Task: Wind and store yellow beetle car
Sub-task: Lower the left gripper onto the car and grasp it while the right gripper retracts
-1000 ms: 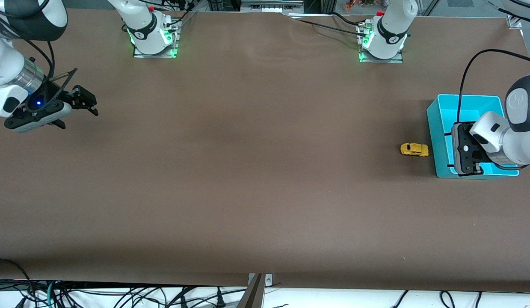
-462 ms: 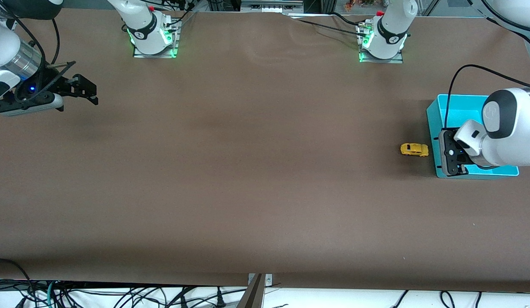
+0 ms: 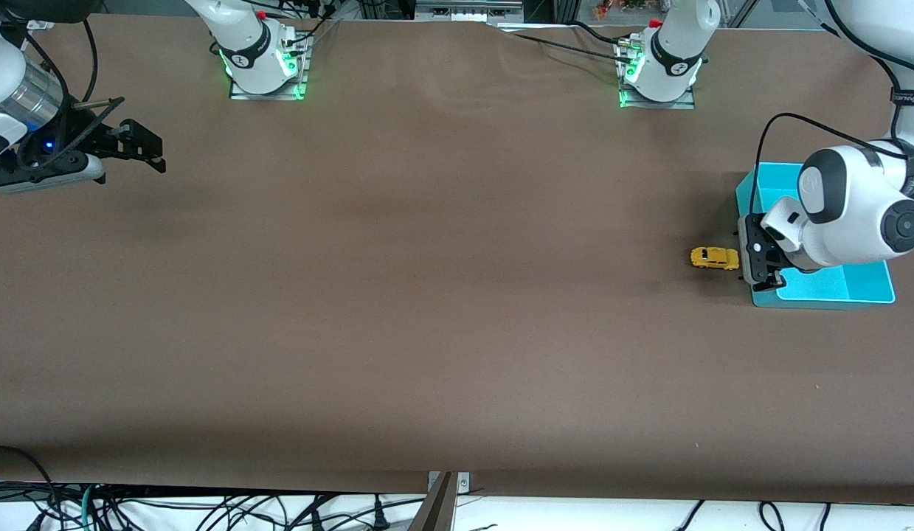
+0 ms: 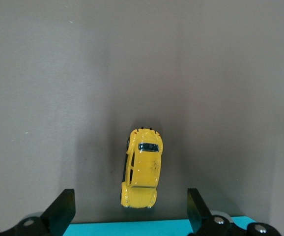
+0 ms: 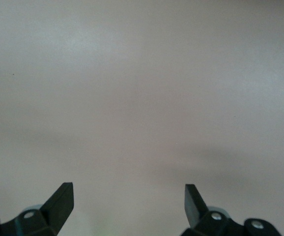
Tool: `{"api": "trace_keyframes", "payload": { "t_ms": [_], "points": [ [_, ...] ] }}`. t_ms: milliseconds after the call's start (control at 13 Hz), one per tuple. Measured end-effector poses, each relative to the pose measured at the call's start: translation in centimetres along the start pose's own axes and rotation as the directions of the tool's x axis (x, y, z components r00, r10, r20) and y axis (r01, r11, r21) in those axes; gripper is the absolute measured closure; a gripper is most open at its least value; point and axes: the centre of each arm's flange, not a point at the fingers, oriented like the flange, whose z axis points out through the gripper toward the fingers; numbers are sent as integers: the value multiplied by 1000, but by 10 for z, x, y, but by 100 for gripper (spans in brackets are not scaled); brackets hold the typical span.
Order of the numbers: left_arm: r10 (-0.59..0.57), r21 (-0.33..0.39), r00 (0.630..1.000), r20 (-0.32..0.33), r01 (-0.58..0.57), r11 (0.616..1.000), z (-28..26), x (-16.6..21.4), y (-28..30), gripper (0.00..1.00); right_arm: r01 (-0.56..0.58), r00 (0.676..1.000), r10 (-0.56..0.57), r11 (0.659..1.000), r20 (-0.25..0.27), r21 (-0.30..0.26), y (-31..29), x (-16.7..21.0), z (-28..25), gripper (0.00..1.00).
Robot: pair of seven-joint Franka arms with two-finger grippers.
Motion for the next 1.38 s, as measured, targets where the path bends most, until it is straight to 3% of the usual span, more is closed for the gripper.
{"api": "trace_keyframes", "payload": {
  "t_ms": [462,1385],
  "points": [
    [13,61,1000,12,-14,998,46,-2,27,0,-1,1000,1,1000,-8,3,2,4,-3,0],
    [28,152,999,35,-33,988,84,-5,47,0,-42,998,43,999,-34,10,30,10,-15,0]
  ]
}}
